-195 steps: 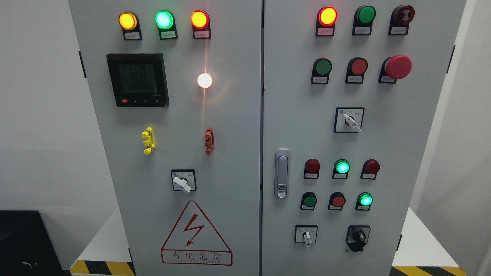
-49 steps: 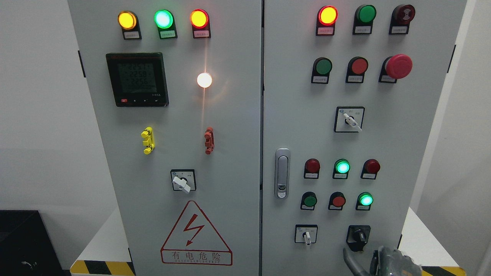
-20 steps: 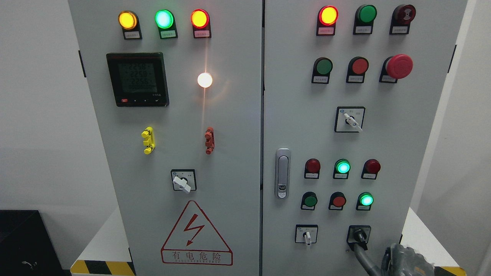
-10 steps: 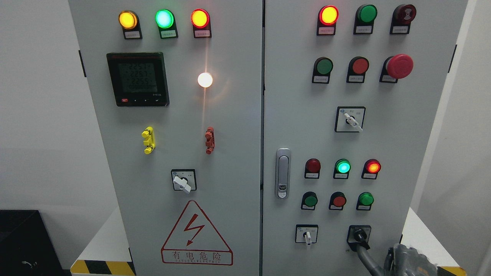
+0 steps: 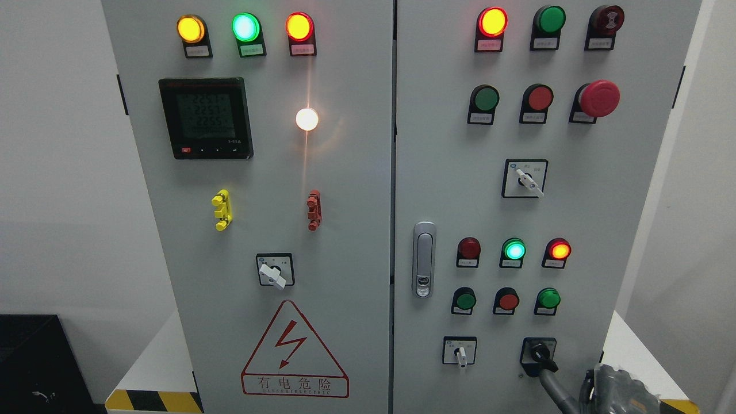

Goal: Flip black knob to close circuit

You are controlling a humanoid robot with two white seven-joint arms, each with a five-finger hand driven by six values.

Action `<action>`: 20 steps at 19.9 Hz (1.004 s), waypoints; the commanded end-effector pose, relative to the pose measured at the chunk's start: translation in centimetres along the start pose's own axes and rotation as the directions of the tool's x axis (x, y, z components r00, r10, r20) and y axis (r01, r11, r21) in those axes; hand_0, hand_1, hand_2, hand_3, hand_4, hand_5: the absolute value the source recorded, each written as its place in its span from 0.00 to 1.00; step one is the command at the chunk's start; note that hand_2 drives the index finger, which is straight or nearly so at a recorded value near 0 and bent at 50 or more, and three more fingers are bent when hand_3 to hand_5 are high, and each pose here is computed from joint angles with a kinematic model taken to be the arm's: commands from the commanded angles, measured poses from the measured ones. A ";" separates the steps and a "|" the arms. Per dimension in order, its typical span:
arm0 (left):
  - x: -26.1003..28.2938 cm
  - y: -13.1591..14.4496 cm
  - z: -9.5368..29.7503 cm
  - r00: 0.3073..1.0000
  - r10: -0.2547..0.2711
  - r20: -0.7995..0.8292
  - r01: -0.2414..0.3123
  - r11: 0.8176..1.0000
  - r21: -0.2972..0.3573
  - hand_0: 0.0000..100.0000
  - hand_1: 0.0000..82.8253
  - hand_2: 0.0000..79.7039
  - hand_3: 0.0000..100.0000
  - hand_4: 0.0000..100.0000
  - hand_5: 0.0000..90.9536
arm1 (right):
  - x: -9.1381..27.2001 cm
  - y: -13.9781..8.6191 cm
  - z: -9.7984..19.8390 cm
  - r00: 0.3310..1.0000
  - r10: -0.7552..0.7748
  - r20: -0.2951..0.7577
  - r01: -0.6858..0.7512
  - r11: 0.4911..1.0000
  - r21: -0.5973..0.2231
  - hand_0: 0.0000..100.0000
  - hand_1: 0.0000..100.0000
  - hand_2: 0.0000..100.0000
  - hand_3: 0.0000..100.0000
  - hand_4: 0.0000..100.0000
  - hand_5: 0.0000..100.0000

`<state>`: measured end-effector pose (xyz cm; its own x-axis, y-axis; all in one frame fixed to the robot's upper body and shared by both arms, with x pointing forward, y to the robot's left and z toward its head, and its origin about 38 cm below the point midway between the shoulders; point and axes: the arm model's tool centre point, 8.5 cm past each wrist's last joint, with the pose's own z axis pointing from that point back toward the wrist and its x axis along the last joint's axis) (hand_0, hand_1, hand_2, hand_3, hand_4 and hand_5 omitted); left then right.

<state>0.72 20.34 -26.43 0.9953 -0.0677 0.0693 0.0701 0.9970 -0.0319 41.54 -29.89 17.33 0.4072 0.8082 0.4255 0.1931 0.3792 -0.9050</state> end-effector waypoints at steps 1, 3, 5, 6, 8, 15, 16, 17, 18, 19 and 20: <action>-0.6 -0.1 0.0 1.000 0.002 0.002 -0.002 1.000 -0.002 0.12 0.67 0.00 0.00 0.00 0.00 | -0.1 -0.4 0.0 1.000 -0.011 -0.002 0.011 1.000 -0.010 0.00 0.00 0.87 1.00 0.88 0.91; -0.6 -0.2 0.0 1.000 0.002 0.002 -0.002 1.000 -0.003 0.12 0.67 0.00 0.00 0.00 0.00 | -0.1 -0.4 0.0 1.000 -0.011 -0.002 0.011 1.000 -0.010 0.00 0.00 0.87 1.00 0.88 0.91; -0.6 -0.2 0.0 1.000 0.002 0.002 -0.002 1.000 -0.003 0.12 0.67 0.00 0.00 0.00 0.00 | 0.0 -0.4 0.0 1.000 -0.013 -0.001 0.013 1.000 -0.011 0.00 0.00 0.87 1.00 0.88 0.91; -0.6 -0.2 0.0 1.000 0.002 0.002 -0.002 1.000 -0.003 0.12 0.67 0.00 0.00 0.00 0.00 | 0.0 -0.4 0.0 1.000 -0.015 0.000 0.015 1.000 -0.012 0.00 0.00 0.87 1.00 0.88 0.91; -0.6 -0.2 0.0 1.000 0.002 0.002 -0.002 1.000 -0.003 0.12 0.67 0.00 0.00 0.00 0.00 | 0.1 -0.5 0.1 1.000 -0.015 0.002 0.015 1.000 -0.014 0.00 0.00 0.87 1.00 0.88 0.91; -0.6 -0.2 0.0 1.000 0.002 0.002 -0.002 1.000 -0.003 0.12 0.67 0.00 0.00 0.00 0.00 | 0.5 -0.5 0.4 0.999 -0.034 0.019 0.034 0.999 -0.011 0.00 0.00 0.87 1.00 0.88 0.91; -0.6 -0.2 0.0 1.000 0.002 0.002 -0.002 1.000 -0.003 0.12 0.67 0.00 0.00 0.00 0.00 | 0.6 -0.5 0.4 0.999 -0.036 0.020 0.036 0.999 -0.009 0.00 0.00 0.87 1.00 0.88 0.91; -0.6 -0.2 0.0 1.000 0.002 0.002 -0.002 1.000 -0.003 0.12 0.67 0.00 0.00 0.00 0.00 | 0.6 -0.4 0.5 0.999 -0.035 0.021 0.035 0.999 -0.007 0.00 0.00 0.87 1.00 0.88 0.91; -0.6 -0.2 0.0 1.000 0.002 0.002 -0.002 1.000 -0.003 0.12 0.67 0.00 0.00 0.00 0.00 | 0.6 -0.3 0.5 0.999 -0.036 0.022 0.036 0.999 -0.005 0.00 0.00 0.87 1.00 0.88 0.91; -0.6 -0.1 0.0 1.000 0.002 0.002 -0.002 1.000 -0.002 0.12 0.67 0.00 0.00 0.00 0.00 | 0.7 -0.3 0.5 0.999 -0.035 0.023 0.036 0.999 -0.006 0.00 0.00 0.88 1.00 0.88 0.91; -0.6 -0.2 0.0 1.000 0.002 0.002 -0.002 1.000 -0.003 0.12 0.67 0.00 0.00 0.00 0.00 | 0.8 -0.2 0.6 0.999 -0.035 0.026 0.035 0.999 -0.004 0.00 0.00 0.87 1.00 0.88 0.91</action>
<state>0.72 20.34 -26.43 0.9953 -0.0678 0.0693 0.0701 0.9970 -0.0319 41.39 -29.64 17.67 0.3919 0.8016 0.4515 0.2052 0.4022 -0.8923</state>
